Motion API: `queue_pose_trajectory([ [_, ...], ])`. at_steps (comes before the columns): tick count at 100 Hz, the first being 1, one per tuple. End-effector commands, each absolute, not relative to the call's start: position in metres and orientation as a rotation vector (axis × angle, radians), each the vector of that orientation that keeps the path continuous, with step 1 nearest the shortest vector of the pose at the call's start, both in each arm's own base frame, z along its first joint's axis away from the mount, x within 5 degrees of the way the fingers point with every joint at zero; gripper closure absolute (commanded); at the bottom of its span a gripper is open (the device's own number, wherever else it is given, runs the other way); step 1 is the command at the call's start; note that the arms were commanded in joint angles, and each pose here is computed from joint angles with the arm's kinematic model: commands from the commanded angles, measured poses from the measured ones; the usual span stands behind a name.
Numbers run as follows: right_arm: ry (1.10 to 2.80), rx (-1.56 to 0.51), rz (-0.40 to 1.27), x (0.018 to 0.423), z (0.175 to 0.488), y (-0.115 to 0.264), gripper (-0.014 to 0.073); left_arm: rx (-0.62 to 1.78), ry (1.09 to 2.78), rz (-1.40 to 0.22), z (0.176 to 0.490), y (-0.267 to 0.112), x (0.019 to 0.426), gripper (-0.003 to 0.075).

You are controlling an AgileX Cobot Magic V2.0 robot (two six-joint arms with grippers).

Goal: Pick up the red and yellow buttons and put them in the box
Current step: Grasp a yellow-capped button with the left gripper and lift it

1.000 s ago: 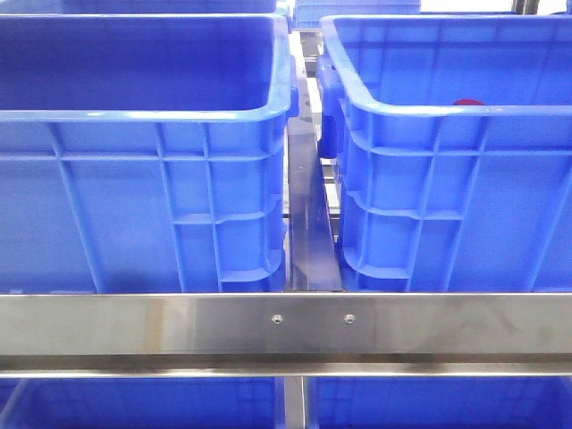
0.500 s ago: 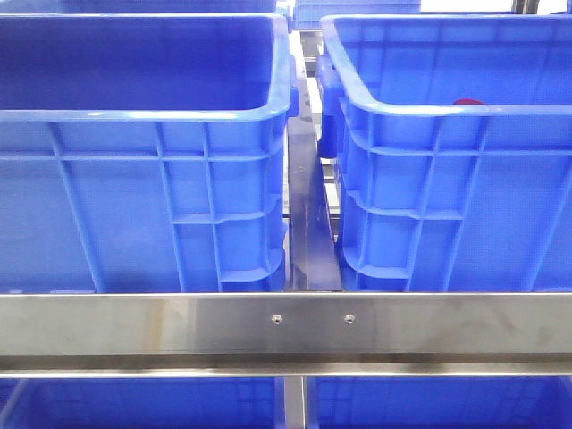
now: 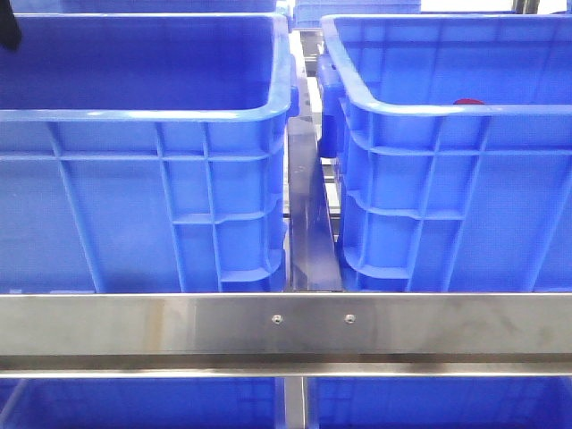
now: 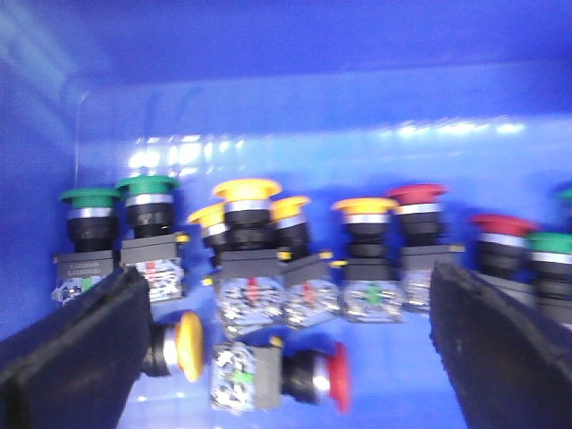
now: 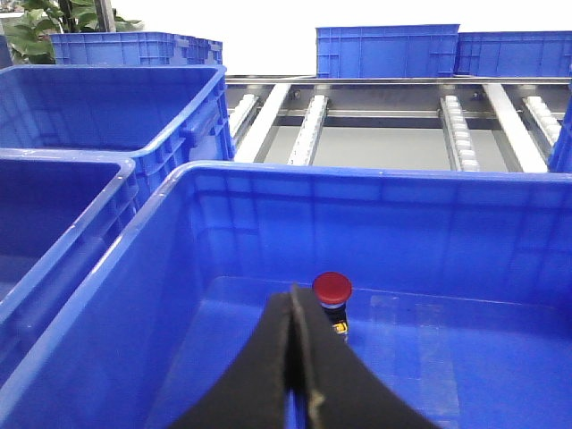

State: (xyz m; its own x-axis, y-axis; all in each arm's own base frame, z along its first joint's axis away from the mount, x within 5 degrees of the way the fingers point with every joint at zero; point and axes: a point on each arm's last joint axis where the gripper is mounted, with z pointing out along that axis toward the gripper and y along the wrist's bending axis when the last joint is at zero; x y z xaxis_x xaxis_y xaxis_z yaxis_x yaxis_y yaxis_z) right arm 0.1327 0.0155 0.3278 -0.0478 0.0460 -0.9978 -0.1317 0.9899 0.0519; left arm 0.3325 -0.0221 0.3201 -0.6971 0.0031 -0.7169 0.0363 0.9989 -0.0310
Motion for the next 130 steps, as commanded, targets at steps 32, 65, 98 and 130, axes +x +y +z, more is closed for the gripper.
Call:
queue_pose_trajectory([
  [32,1.582,-0.062,0.137,0.132,0.337,0.015,0.0663,-0.009,2.335,-0.036,0.292,-0.013,0.367,0.0123],
  [65,1.582,-0.062,0.137,0.132,0.337,0.015,0.0663,-0.013,2.363,-0.04,0.263,-0.014,0.385,0.0123],
  [98,1.582,-0.062,0.137,0.132,0.337,0.015,0.0663,-0.014,2.367,-0.04,0.257,-0.014,0.387,0.0256],
  [130,1.582,-0.062,0.137,0.132,0.337,0.015,0.0663,-0.001,2.367,-0.032,0.257,-0.014,0.387,0.0627],
])
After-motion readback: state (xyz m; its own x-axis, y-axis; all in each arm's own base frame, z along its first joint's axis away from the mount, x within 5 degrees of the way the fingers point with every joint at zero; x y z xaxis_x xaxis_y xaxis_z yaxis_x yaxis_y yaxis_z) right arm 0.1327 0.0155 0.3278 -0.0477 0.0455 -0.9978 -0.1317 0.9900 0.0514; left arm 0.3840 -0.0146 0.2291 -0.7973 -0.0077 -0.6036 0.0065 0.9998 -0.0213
